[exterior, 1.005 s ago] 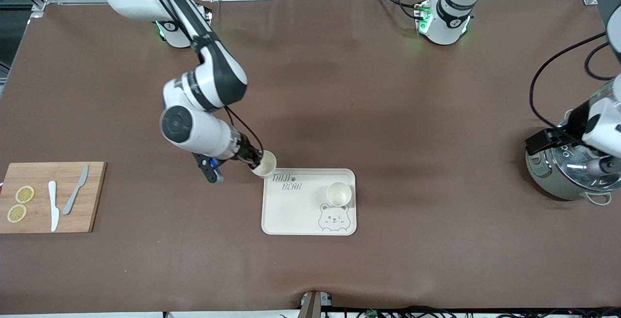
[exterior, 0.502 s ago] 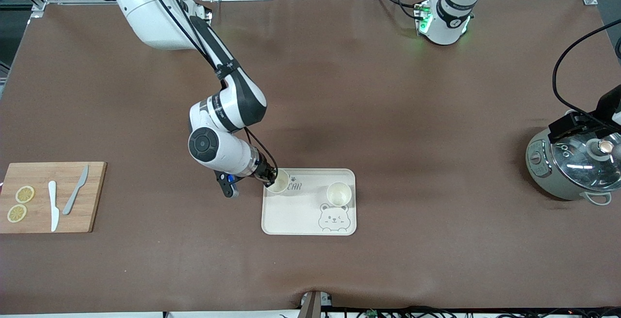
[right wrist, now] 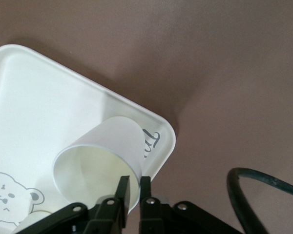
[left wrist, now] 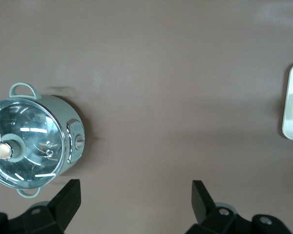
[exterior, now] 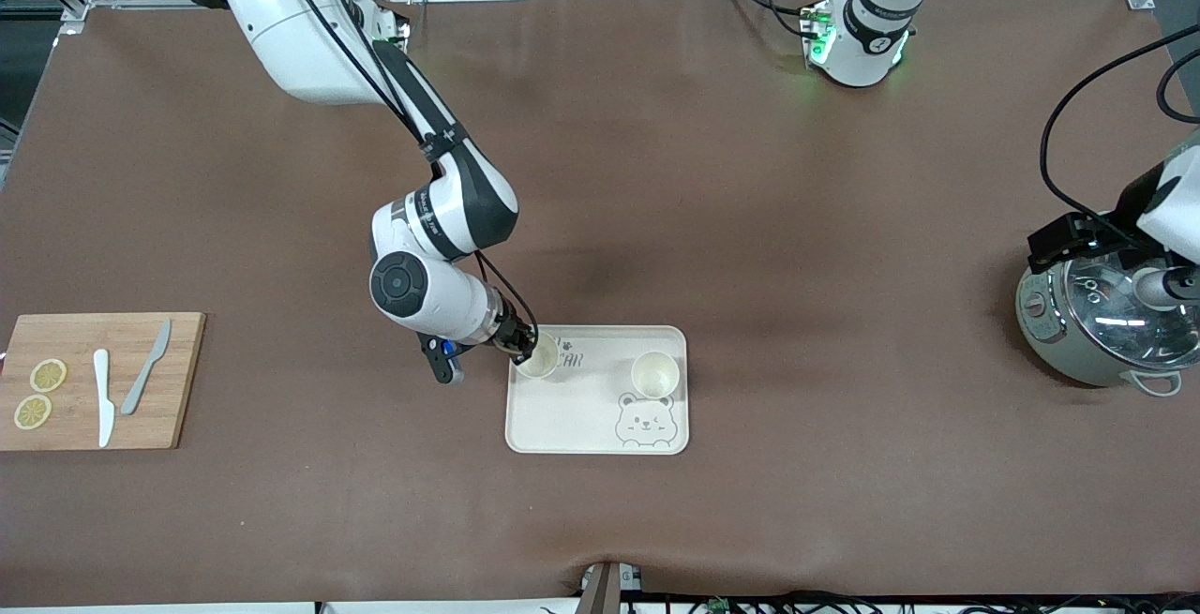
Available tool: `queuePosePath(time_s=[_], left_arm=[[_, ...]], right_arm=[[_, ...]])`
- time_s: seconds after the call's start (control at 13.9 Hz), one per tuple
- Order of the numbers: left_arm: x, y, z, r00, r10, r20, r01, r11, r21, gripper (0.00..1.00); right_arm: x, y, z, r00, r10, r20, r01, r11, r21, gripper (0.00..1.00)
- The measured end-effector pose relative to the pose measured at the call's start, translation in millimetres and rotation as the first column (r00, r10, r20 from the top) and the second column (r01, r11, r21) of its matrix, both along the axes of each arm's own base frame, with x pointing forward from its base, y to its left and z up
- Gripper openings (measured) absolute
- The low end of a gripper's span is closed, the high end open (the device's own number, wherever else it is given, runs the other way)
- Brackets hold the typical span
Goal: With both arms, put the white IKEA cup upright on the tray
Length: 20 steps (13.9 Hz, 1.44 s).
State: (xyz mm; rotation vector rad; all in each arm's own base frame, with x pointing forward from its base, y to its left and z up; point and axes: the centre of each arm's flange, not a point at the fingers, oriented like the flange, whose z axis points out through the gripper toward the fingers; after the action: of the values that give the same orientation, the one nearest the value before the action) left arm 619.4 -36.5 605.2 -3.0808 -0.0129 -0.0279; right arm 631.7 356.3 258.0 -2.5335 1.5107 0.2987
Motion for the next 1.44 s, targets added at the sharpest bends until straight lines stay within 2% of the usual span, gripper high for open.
queuePosePath(time_s=[0.43, 0.5, 0.57, 0.65, 0.72, 0.86, 1.08, 1.22, 1.44], left_arm=[[-20.1, 0.7, 19.1, 0.999, 0.005, -0.033, -0.005, 1.0, 0.008, 1.0], [-24.9, 0.1, 25.9, 1.0, 0.004, -0.029, -0.004, 1.0, 0.009, 1.0], [-30.2, -1.3, 32.6, 1.0, 0.001, -0.022, -0.001, 1.0, 0.01, 1.0], [-36.0, -3.9, 39.3, 1.0, -0.003, -0.013, 0.003, 1.0, 0.012, 1.0], [-42.3, -7.3, 45.8, 1.0, -0.009, -0.004, 0.009, 1.0, 0.013, 1.0], [-54.3, -13.9, 52.7, 1.0, -0.018, 0.0, 0.018, 1.0, 0.002, 1.0], [-75.4, -14.5, 51.3, 1.0, -0.017, -0.011, 0.017, 1.0, 0.001, 1.0], [-93.6, -13.1, 52.9, 1.0, -0.016, 0.003, 0.016, 1.0, 0.001, 1.0], [-111.0, -14.5, 58.0, 1.0, -0.02, 0.021, 0.02, 1.0, 0.002, 1.0]], right_arm=[[2.7, 3.9, 4.7, 1.0, 0.005, 0.016, -0.005, 1.0, 0.004, 0.83], [4.7, 4.7, 9.7, 0.999, 0.019, 0.031, -0.019, 1.0, -0.007, 0.94], [6.8, 5.2, 17.2, 0.997, 0.056, 0.061, -0.054, 0.998, -0.046, 1.0], [7.2, 5.7, 26.3, 0.99, 0.109, 0.086, -0.1, 0.989, -0.106, 1.0], [5.8, 6.9, 35.6, 0.984, 0.154, 0.091, -0.139, 0.977, -0.159, 1.0], [1.0, 7.6, 63.5, 0.98, 0.195, 0.049, -0.181, 0.96, -0.216, 1.0], [-6.0, -16.6, 115.1, 0.982, 0.187, -0.036, -0.19, 0.945, -0.265, 1.0], [-7.7, -49.0, 144.9, 0.976, 0.198, -0.092, -0.216, 0.937, -0.276, 1.0], [-9.7, -95.9, 180.3, 0.957, 0.273, -0.102, -0.29, 0.923, -0.254, 1.0]])
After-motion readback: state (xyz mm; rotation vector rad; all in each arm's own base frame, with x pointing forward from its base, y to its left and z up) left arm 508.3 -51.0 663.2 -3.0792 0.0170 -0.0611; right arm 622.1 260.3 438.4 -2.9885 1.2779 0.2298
